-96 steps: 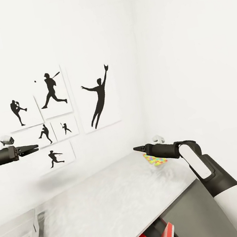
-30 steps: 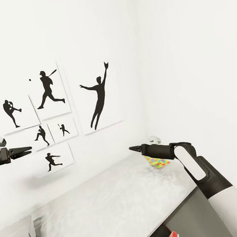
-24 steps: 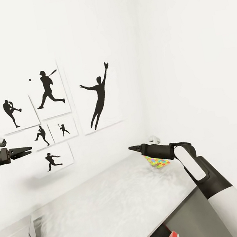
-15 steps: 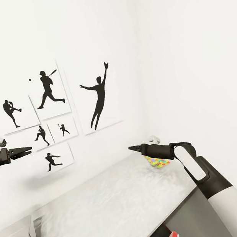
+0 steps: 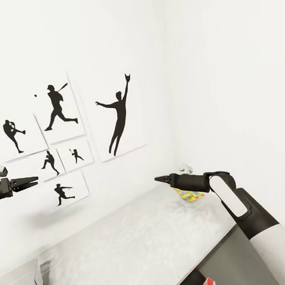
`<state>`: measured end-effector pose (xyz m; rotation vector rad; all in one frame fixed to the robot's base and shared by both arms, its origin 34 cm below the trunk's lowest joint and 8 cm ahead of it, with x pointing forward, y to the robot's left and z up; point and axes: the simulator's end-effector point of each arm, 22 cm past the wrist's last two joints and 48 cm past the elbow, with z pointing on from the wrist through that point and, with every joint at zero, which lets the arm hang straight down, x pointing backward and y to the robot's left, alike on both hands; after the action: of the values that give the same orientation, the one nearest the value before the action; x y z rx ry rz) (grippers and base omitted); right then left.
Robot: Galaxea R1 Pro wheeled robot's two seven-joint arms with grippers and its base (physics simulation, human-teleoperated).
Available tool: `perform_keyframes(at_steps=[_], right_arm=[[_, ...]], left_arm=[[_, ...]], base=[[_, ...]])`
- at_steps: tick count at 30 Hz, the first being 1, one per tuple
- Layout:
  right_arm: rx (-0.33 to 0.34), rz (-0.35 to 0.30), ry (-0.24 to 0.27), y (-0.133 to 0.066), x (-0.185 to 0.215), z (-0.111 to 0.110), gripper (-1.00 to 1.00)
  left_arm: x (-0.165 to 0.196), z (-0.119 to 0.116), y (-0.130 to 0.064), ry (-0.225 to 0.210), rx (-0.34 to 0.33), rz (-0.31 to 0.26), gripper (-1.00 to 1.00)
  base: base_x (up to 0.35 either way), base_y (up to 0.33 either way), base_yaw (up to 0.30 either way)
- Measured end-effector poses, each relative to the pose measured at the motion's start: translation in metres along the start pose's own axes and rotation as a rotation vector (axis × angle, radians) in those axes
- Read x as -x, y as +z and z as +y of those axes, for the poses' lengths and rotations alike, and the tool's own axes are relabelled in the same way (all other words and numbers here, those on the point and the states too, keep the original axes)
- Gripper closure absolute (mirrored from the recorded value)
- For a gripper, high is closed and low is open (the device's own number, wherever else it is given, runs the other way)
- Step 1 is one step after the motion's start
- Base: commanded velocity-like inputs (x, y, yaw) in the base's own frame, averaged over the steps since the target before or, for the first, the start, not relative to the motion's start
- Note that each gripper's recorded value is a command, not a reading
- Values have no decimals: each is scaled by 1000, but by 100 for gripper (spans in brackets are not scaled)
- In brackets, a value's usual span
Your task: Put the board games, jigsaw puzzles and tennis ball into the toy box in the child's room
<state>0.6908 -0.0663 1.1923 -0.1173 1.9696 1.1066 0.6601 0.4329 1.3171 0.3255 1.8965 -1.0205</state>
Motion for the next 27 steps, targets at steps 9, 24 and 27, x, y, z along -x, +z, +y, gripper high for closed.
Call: perform_keyframes(at_steps=[9, 24, 27], right_arm=[[-51, 54, 71, 10, -21, -36, -100], [-90, 73, 97, 18, -13, -61, -100], [-94, 76, 100, 19, -13, -64, -100]], left_arm=[[-4, 6, 5, -10, 2, 9, -100], [-12, 17, 14, -31, 4, 25, -100], [-13, 19, 16, -35, 3, 28, -100]], base=[[0, 0, 0], [0, 0, 0], [0, 0, 0]])
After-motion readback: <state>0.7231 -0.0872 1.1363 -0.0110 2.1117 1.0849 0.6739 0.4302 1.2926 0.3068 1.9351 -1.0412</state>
